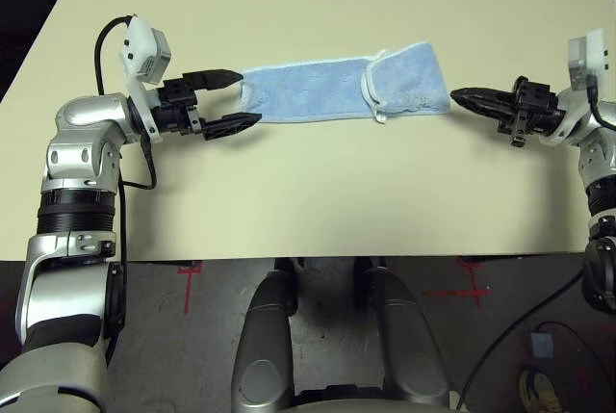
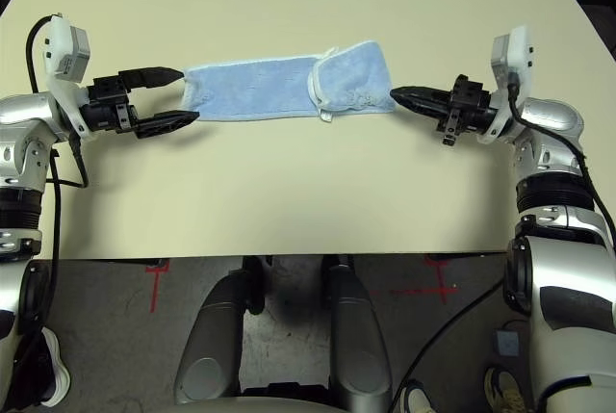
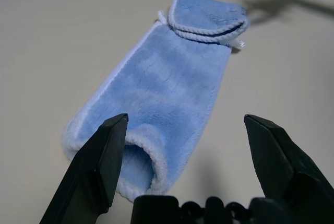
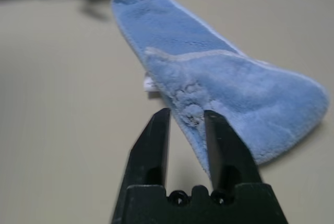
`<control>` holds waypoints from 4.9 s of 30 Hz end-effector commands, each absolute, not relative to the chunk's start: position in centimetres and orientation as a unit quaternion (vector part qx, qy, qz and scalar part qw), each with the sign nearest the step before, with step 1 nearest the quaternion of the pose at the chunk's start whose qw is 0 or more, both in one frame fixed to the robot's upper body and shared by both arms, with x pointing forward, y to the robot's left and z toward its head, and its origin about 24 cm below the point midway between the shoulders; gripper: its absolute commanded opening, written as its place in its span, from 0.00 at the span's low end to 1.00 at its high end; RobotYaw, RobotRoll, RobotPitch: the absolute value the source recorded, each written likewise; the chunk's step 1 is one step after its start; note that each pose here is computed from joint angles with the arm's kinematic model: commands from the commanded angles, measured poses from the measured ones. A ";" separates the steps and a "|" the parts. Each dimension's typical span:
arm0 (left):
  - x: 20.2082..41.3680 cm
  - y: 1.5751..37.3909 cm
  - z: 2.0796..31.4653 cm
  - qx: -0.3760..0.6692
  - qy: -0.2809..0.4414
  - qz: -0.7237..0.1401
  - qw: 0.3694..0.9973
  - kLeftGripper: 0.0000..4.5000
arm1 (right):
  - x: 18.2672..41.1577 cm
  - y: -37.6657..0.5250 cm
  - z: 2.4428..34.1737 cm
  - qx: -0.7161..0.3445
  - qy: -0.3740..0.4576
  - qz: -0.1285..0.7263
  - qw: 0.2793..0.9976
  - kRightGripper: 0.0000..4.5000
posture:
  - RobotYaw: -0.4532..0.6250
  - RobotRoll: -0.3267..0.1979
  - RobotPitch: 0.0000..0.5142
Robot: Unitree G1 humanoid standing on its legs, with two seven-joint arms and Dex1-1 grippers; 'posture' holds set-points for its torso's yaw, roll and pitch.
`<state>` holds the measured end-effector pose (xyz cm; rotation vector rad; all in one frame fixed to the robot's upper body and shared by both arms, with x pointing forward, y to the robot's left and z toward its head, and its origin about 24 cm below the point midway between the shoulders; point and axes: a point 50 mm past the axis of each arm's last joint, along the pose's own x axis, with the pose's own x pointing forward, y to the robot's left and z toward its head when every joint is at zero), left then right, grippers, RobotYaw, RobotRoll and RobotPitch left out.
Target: Fold the towel and set it aside.
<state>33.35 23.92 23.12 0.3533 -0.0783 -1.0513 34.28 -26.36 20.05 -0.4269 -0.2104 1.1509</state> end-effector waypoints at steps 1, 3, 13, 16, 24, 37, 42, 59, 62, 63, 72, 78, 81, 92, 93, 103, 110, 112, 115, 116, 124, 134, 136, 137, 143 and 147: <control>33.2 24.7 23.3 0.168 -0.030 -0.476 0.863 1.00 | 33.8 -27.3 20.0 -0.229 -0.084 0.546 0.801 0.65 | 0.40 0.62 0.60; 33.3 25.0 23.5 0.148 -0.030 -0.458 0.876 1.00 | 33.8 -27.3 20.0 -0.236 -0.081 0.548 0.798 0.82 | 0.40 0.62 0.60; 31.8 24.6 25.0 -0.100 0.082 -0.445 0.886 1.00 | 34.3 -26.3 19.9 -0.236 -0.076 0.559 0.791 0.99 | 0.41 0.62 0.60; 31.5 24.6 24.7 -0.161 0.170 -0.418 0.878 1.00 | 34.3 -26.2 20.0 -0.238 -0.077 0.562 0.788 0.99 | 0.40 0.62 0.60; 30.8 25.3 23.3 -0.206 0.281 -0.357 0.867 1.00 | 34.3 -25.9 20.2 -0.238 -0.082 0.565 0.786 0.99 | 0.40 0.62 0.60; 32.5 23.5 22.8 -0.257 0.292 -0.351 0.852 1.00 | 34.4 -25.9 20.3 -0.242 -0.083 0.560 0.788 0.99 | 0.40 0.62 0.60; 33.0 23.1 22.6 -0.267 0.289 -0.347 0.852 1.00 | 34.5 -25.8 20.4 -0.243 -0.083 0.558 0.789 0.99 | 0.39 0.62 0.60; 35.2 23.3 21.7 -0.259 0.260 -0.266 0.891 1.00 | 34.5 -25.9 20.3 -0.245 -0.082 0.554 0.791 0.99 | 0.39 0.62 0.60; 35.3 23.2 21.7 -0.260 0.260 -0.266 0.891 1.00 | 34.4 -25.9 20.2 -0.246 -0.081 0.553 0.792 0.99 | 0.39 0.62 0.60; 35.3 23.1 21.7 -0.261 0.260 -0.266 0.891 1.00 | 34.4 -25.9 20.2 -0.246 -0.081 0.553 0.792 0.99 | 0.39 0.62 0.60; 34.8 22.7 21.5 -0.261 0.291 -0.284 0.876 1.00 | 34.4 -26.0 20.3 -0.249 -0.081 0.548 0.795 0.99 | 0.39 0.62 0.60; 34.6 22.9 21.0 -0.246 0.312 -0.279 0.874 0.62 | 34.5 -26.1 20.4 -0.252 -0.083 0.543 0.797 1.00 | 0.38 0.62 0.60; 34.5 23.1 20.9 -0.236 0.319 -0.276 0.875 0.36 | 34.5 -26.1 20.4 -0.252 -0.084 0.542 0.797 1.00 | 0.38 0.62 0.60; 34.8 26.1 20.8 -0.198 0.311 -0.218 0.904 0.01 | 34.5 -26.0 20.4 -0.250 -0.084 0.541 0.799 1.00 | 0.39 0.62 0.60; 34.8 26.5 20.9 -0.190 0.310 -0.214 0.907 0.01 | 34.6 -26.0 20.4 -0.249 -0.084 0.541 0.799 1.00 | 0.39 0.62 0.60; 34.1 28.7 21.9 -0.085 0.324 -0.235 0.913 0.01 | 34.8 -25.7 20.4 -0.219 -0.092 0.538 0.809 1.00 | 0.40 0.62 0.59; 34.3 30.2 22.9 -0.003 0.328 -0.238 0.914 0.01 | 35.0 -25.7 20.2 -0.197 -0.088 0.532 0.819 1.00 | 0.41 0.62 0.59; 34.4 30.3 22.9 0.001 0.330 -0.239 0.913 0.01 | 35.0 -25.7 20.1 -0.196 -0.087 0.532 0.819 1.00 | 0.41 0.62 0.59; 34.5 30.7 22.9 0.009 0.332 -0.238 0.912 0.01 | 35.0 -25.7 20.1 -0.196 -0.086 0.532 0.819 1.00 | 0.40 0.62 0.58; 34.5 30.8 22.9 0.015 0.333 -0.238 0.912 0.01 | 35.0 -25.7 20.1 -0.196 -0.086 0.531 0.820 1.00 | 0.40 0.62 0.58; 34.6 31.6 23.4 0.042 0.335 -0.230 0.913 0.01 | 35.0 -25.6 19.9 -0.200 -0.083 0.534 0.817 1.00 | 0.41 0.62 0.57; 34.7 31.1 25.1 0.049 0.316 -0.266 0.910 0.01 | 35.1 -25.4 19.7 -0.202 -0.082 0.534 0.817 1.00 | 0.41 0.62 0.57; 34.6 30.7 25.8 0.046 0.307 -0.281 0.908 0.01 | 35.1 -25.4 19.7 -0.203 -0.082 0.534 0.816 1.00 | 0.41 0.62 0.57; 34.6 30.6 26.1 0.046 0.302 -0.286 0.908 0.01 | 35.1 -25.4 19.6 -0.203 -0.081 0.534 0.816 1.00 | 0.41 0.62 0.57; 34.2 29.6 27.9 0.065 0.283 -0.321 0.901 0.01 | 35.1 -25.3 19.6 -0.203 -0.082 0.535 0.816 1.00 | 0.42 0.62 0.58; 34.5 28.5 29.0 0.086 0.262 -0.333 0.902 0.01 | 35.2 -25.2 19.5 -0.202 -0.081 0.534 0.817 1.00 | 0.42 0.62 0.58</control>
